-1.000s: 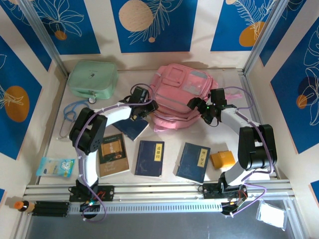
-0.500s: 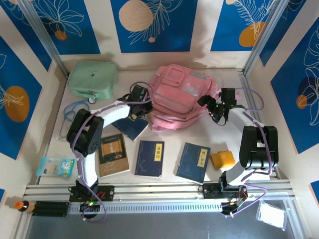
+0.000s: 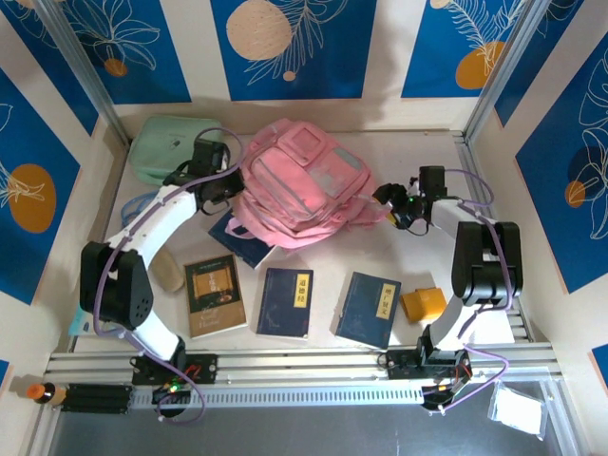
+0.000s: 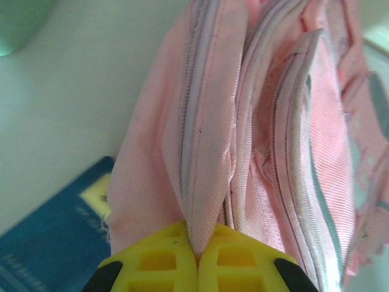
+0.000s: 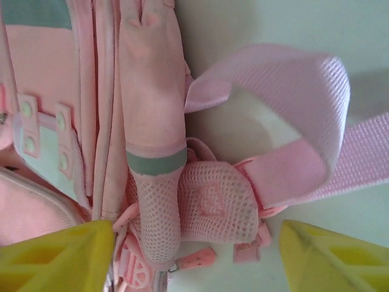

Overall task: Pack the student bag
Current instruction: Move the student bag to the top-center of the table, then rotate the student bag at the top-center of the table.

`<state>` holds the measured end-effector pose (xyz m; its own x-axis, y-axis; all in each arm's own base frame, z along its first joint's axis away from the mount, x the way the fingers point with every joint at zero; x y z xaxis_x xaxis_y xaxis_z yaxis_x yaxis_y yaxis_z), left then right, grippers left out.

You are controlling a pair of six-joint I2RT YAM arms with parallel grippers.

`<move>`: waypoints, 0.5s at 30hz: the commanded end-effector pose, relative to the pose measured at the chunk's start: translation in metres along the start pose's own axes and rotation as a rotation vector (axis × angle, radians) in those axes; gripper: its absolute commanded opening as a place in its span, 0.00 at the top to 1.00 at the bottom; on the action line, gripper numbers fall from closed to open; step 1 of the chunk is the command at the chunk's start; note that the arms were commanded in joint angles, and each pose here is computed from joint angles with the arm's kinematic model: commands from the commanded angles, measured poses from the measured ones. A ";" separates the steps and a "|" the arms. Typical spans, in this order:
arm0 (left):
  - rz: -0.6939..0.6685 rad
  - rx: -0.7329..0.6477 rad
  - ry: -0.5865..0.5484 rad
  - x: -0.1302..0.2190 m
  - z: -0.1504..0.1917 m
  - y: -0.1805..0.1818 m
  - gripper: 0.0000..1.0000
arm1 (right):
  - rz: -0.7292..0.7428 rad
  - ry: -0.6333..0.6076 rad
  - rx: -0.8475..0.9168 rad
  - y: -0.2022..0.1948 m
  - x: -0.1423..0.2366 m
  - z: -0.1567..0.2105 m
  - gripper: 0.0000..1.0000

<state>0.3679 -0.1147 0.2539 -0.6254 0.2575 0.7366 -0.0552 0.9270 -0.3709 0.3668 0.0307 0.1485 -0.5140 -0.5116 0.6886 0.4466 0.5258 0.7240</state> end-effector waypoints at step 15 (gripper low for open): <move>-0.214 -0.098 0.020 -0.003 0.021 0.030 0.42 | 0.030 0.153 0.046 0.035 -0.059 0.019 0.51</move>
<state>0.3679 -0.0926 0.2131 -0.5581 0.0414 0.8287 -0.1121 0.9858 -0.1248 0.3995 0.0911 0.1414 -0.4205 -0.6126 0.6693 0.3781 0.5523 0.7430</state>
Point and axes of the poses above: each hand's point on the last joint's axis, 136 mm out from that joint toward the fingers, its own x axis back along the fingers, its own y axis along the line the jaws close on, z = x × y, the point moved 10 cm from there along x, back along the fingers, and after that the axes turned 5 degrees about -x, right-handed, at the moved point
